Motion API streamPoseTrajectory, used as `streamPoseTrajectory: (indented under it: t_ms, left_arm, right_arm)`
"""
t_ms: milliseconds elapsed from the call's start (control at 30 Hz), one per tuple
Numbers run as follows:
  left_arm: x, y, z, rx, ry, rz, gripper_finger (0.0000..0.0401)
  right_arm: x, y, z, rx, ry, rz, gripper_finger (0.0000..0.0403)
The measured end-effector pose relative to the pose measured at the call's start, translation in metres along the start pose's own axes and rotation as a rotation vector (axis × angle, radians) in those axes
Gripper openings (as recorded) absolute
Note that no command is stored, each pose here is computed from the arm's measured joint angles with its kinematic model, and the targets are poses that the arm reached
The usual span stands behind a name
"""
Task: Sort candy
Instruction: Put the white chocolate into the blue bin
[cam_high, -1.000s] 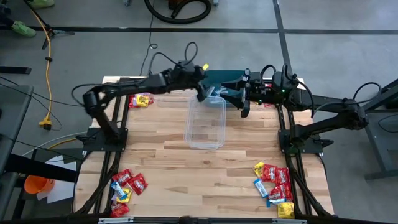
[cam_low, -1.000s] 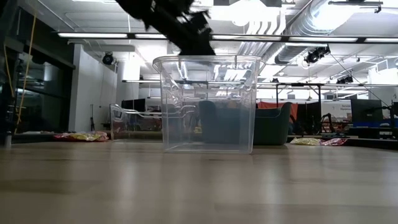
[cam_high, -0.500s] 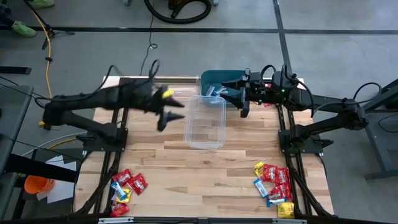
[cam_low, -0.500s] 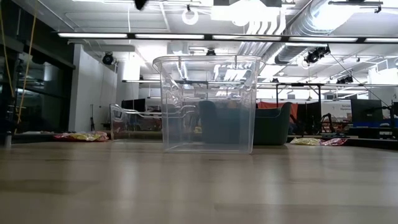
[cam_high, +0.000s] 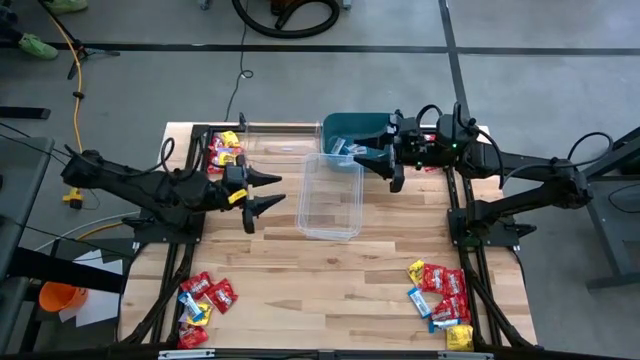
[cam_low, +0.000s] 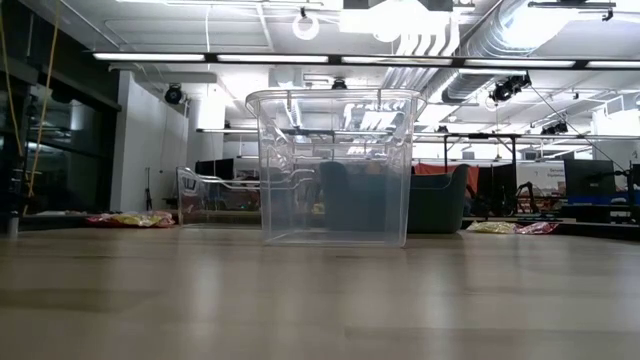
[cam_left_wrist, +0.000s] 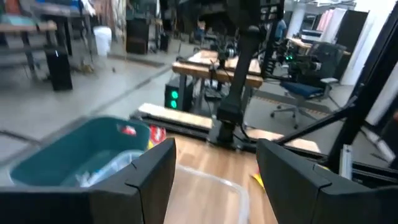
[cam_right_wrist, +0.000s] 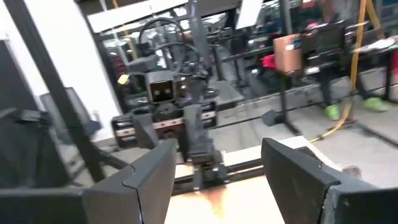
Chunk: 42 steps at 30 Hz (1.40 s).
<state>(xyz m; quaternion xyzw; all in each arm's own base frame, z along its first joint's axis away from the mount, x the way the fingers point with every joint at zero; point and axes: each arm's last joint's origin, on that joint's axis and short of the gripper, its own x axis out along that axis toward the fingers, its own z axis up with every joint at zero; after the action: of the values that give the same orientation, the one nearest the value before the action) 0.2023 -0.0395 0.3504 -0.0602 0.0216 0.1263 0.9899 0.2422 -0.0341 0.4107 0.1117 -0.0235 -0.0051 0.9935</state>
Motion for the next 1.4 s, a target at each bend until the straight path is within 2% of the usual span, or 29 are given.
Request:
streamPoseTrajectory:
  t_ms: [67,200,433,600,800,1067,1133,1233,1333,1400]
  left_arm:
    - [0.002,0.001,0.001,0.038,-0.01,0.009,0.0211]
    - [0.005,0.006,0.006,0.04,-0.055,0.019,0.0211]
    - [0.012,0.013,0.011,0.056,-0.075,-0.187,0.0211]
    - [0.016,0.021,0.011,0.16,-0.089,-0.153,0.0211]
    - [0.02,0.028,0.012,0.164,-0.087,-0.154,0.0211]
    - [0.02,0.03,0.012,0.149,-0.086,-0.142,0.0211]
    - [0.02,0.031,0.012,0.148,-0.084,-0.124,0.0211]
    - [0.02,0.031,0.012,0.141,-0.084,-0.118,0.0211]
    - [0.02,0.032,0.012,0.14,-0.085,-0.1,0.0211]
    - [0.02,0.032,0.012,0.139,-0.085,-0.083,0.0211]
  right_arm:
    - [0.001,0.001,-0.001,0.028,0.016,0.039,0.0231]
    - [0.008,0.005,-0.007,0.064,0.054,0.114,0.0231]
    - [0.023,0.014,-0.022,0.073,0.117,0.158,0.0231]
    - [0.026,0.014,-0.026,0.074,0.128,0.156,0.0231]
    - [0.026,0.013,-0.025,-0.04,0.107,0.114,0.0231]
    - [0.026,0.013,-0.025,-0.101,0.103,0.118,0.0231]
    - [0.026,0.013,-0.025,-0.053,0.107,0.117,0.0231]
    - [0.025,0.016,-0.029,0.107,0.171,0.177,0.0231]
    - [0.021,0.026,-0.042,0.294,0.34,0.25,0.0231]
    - [0.016,0.038,-0.056,0.417,0.508,0.266,0.0231]
